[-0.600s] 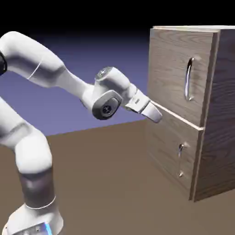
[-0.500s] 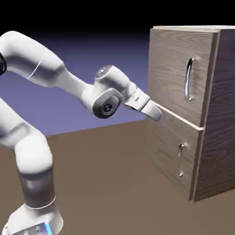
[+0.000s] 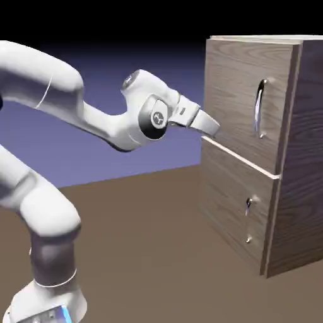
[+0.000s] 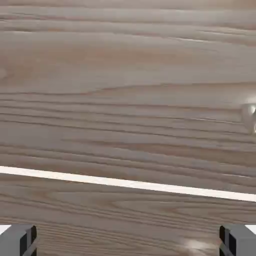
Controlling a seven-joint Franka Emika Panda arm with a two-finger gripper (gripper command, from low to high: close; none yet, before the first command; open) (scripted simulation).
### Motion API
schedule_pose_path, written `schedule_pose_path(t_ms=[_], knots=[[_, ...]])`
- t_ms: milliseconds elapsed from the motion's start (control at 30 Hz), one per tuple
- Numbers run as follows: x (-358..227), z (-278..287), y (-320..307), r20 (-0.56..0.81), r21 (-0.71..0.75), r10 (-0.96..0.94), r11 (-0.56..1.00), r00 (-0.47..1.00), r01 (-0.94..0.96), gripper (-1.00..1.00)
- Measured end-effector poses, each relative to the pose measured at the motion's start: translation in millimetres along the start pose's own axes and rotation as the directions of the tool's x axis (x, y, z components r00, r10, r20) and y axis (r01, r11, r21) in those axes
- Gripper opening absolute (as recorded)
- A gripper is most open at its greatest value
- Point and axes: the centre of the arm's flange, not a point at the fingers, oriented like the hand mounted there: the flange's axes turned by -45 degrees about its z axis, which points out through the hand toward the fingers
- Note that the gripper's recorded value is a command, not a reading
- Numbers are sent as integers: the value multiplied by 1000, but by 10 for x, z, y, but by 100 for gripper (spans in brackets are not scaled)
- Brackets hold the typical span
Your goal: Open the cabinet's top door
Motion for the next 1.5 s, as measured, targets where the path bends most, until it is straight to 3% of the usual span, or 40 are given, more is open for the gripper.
schedule_pose_path(t_ms=[733,1500], knots=[[220,-195,274,-279,-36,14,999,960,-25,0],[152,279,1013,-548,12,76,996,833,-83,0]])
